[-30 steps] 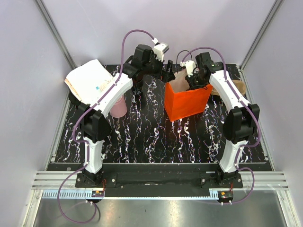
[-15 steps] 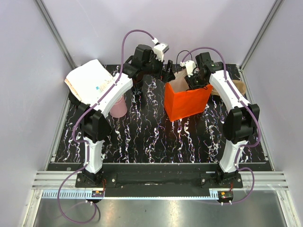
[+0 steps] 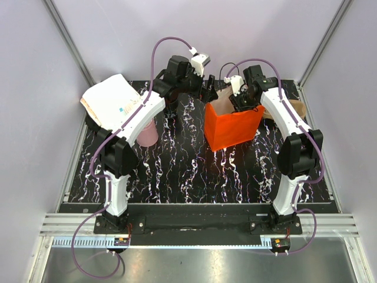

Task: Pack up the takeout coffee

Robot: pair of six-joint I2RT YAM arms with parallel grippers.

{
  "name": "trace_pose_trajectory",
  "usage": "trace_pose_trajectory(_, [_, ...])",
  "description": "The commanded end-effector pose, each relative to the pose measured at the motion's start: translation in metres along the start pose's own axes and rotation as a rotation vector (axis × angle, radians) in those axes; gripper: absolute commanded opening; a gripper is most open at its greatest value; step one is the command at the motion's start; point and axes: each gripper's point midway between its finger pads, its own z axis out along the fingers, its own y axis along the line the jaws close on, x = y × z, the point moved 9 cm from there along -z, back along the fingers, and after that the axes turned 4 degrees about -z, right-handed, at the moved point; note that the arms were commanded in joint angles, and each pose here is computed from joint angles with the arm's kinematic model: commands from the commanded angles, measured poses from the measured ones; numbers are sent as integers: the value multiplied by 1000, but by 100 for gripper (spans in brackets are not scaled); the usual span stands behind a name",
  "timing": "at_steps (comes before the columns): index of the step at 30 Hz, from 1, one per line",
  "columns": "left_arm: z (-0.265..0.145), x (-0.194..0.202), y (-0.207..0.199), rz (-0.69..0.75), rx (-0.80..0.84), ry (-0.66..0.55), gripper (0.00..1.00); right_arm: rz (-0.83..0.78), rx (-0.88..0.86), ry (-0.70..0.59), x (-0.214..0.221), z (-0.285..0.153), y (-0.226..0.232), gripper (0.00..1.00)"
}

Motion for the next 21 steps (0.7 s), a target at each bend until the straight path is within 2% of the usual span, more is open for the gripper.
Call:
trace_pose_trajectory(1, [-2,-14,-8,26,43,-54,99,-23,29,-79,-13,-31,4,38])
trace_pose_trajectory(14, [-2,-15,-9,25,45,-57,99,-27,50,-114,-17,-45,5,50])
trace_pose_trajectory(19, [-5,-18,-11,27,48,-62,99,-31,58,-134,-18,-56,7,62])
trace_pose_trajectory(21, [-5,-18,-10,26,47,-64,99,-35,62,-142,-18,-61,7,63])
